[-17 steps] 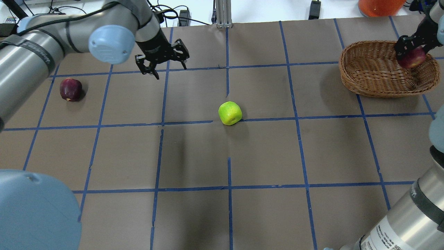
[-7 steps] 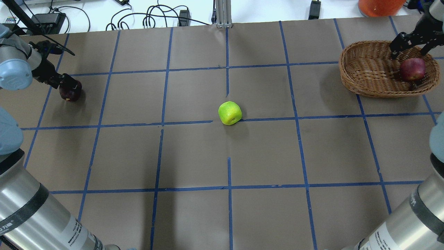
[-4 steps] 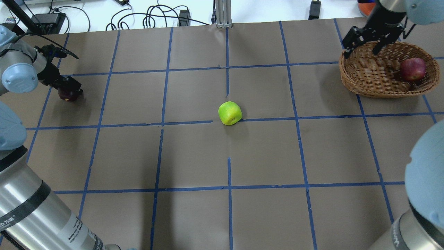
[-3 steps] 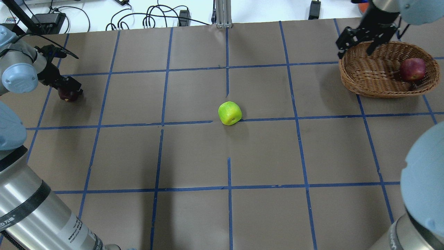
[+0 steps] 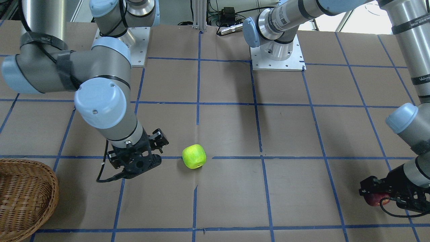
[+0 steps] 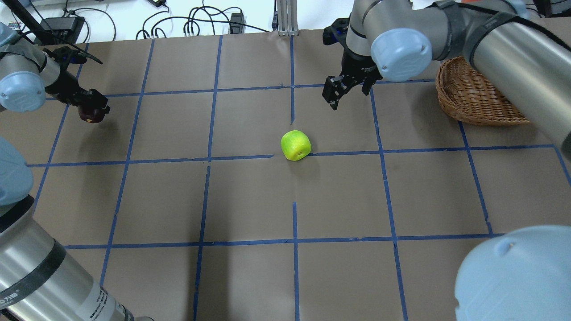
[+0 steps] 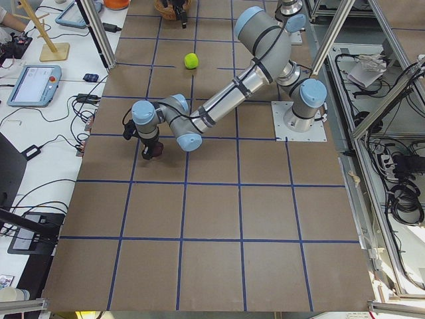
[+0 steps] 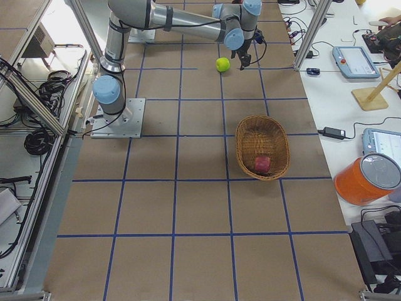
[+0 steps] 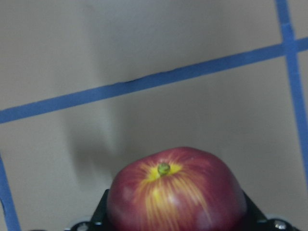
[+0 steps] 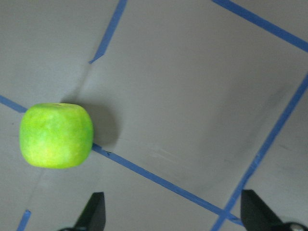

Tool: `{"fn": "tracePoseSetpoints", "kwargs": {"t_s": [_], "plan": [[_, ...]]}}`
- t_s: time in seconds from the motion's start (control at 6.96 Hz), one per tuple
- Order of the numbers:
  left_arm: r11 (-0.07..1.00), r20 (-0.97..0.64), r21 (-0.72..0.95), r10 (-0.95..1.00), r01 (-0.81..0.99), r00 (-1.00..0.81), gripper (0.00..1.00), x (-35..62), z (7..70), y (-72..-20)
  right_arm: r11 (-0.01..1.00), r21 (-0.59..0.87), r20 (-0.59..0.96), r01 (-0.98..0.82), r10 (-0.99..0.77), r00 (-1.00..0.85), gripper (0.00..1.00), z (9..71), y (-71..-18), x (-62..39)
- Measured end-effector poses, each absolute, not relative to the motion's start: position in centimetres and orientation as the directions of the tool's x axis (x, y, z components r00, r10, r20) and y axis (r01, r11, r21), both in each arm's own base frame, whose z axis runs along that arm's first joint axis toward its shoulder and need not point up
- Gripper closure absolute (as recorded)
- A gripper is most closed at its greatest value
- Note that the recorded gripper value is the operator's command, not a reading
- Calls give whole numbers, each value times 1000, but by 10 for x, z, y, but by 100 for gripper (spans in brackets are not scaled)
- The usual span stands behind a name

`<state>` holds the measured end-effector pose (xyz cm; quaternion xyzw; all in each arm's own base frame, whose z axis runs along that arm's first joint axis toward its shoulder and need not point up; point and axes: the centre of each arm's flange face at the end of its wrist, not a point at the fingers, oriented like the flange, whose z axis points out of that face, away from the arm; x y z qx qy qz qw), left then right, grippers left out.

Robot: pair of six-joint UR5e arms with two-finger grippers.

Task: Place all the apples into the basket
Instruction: 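Grasp the green apple with right gripper while left lifts dark apple, then drop green apple into basket with right while left sets dark apple center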

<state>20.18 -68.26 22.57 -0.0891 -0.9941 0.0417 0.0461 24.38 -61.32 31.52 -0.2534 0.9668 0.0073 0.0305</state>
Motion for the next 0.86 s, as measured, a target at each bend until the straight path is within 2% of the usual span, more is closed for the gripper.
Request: {"fn": "tracePoseSetpoints", "kwargs": {"t_s": [0.43,0.86], "plan": [[999,141,12,-50,-49,-989,73,93,273,-611,827,-40,-128,-560,-560,-818,0,277,-580,304],[947,158,83,-319,-309,-935,73,-108,295,-558,825,-63,-160,-561,-563,-811,0,225,-588,328]]}}
